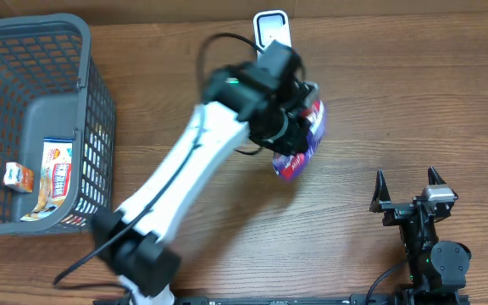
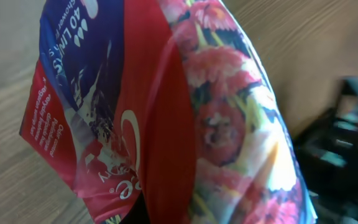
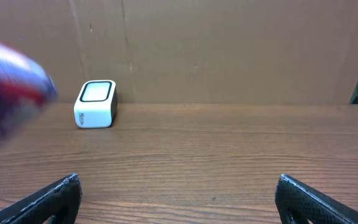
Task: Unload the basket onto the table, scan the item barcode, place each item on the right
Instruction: 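Lift the red box out and place it on the table centre, then reach the left gripper back into the basket and grasp the yellow snack bag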
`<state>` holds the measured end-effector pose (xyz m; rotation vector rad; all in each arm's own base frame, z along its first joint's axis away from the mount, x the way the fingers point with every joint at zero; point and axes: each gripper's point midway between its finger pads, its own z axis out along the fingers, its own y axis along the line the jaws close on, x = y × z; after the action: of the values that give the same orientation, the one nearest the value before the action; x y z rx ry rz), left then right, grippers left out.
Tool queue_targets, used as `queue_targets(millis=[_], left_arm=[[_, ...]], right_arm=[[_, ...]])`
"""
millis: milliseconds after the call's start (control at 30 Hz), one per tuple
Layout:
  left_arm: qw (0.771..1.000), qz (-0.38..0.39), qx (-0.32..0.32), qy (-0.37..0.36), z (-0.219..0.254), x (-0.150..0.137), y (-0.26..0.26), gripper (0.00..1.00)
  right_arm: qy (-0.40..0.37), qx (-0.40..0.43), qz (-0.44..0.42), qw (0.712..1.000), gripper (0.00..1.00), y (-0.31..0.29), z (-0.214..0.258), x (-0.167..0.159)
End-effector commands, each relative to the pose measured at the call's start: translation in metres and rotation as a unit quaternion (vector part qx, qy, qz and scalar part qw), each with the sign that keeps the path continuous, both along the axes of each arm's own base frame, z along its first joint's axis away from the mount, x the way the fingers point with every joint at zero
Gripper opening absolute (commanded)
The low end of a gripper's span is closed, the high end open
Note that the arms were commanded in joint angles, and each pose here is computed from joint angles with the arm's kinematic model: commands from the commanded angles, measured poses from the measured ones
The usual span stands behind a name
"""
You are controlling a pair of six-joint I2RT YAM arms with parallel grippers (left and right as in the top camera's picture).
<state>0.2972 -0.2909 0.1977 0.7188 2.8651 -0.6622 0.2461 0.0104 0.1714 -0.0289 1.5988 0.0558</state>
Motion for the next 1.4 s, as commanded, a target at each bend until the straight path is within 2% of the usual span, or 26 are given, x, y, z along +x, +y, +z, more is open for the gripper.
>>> queue_targets(millis=[0,67,167,333,467,500,533,633,733,767,833,867,1033,1167,1367], left_arm=[[0.998,0.019,0.060,0.017,-0.037,0.005,0.000,0.04],[0.991,0.042,0.126,0.019,-0.070,0.017,0.011,0.04],[0.982,0.066,0.177,0.019,-0.096,0.026,0.022,0.04],[0.974,0.066,0.211,0.050,-0.127,0.026,0.030,0.04],[0.970,0.067,0.227,0.056,-0.133,0.025,0.037,0.04],[0.969,0.068,0.230,0.054,-0.131,0.025,0.038,0.11],[0.968,0.070,0.235,0.052,-0.129,0.026,0.042,0.22],[0.966,0.078,0.242,0.056,-0.120,0.029,0.051,0.26],[0.966,0.089,0.237,0.060,-0.103,0.034,0.057,0.38],[0.966,0.094,0.235,0.059,-0.094,0.038,0.060,0.49],[0.967,0.108,0.226,0.054,-0.071,0.045,0.066,0.91],[0.968,0.113,0.219,0.051,-0.061,0.048,0.068,1.00],[0.981,0.124,0.150,0.022,0.000,0.063,0.068,1.00],[0.990,0.122,0.064,-0.025,0.053,0.071,0.059,1.00],[0.976,0.179,0.003,-0.127,0.138,0.076,0.104,1.00]], right_arm=[[-0.002,-0.002,-0.002,1.000,1.00,0.000,-0.002,0.000],[-0.002,-0.002,-0.002,1.000,1.00,0.000,-0.002,0.000],[-0.002,-0.002,-0.002,1.000,1.00,-0.001,-0.002,0.000],[-0.002,-0.002,-0.002,1.000,1.00,-0.001,-0.002,0.000],[-0.002,-0.002,-0.002,1.000,1.00,-0.001,-0.002,0.000],[-0.002,-0.002,-0.002,1.000,1.00,-0.001,-0.002,0.000],[-0.002,-0.002,-0.002,1.000,1.00,0.000,-0.002,0.000],[-0.002,-0.002,-0.002,1.000,1.00,0.000,-0.002,0.000],[-0.002,-0.002,-0.002,1.000,1.00,-0.001,-0.002,0.000],[-0.002,-0.002,-0.002,1.000,1.00,0.000,-0.002,0.000],[-0.002,-0.002,-0.002,1.000,1.00,0.000,-0.002,0.000],[-0.002,-0.002,-0.002,1.000,1.00,-0.001,-0.002,0.000],[-0.002,-0.002,-0.002,1.000,1.00,0.000,-0.002,0.000],[-0.002,-0.002,-0.002,1.000,1.00,0.000,-0.002,0.000],[-0.002,-0.002,-0.002,1.000,1.00,0.000,-0.002,0.000]])
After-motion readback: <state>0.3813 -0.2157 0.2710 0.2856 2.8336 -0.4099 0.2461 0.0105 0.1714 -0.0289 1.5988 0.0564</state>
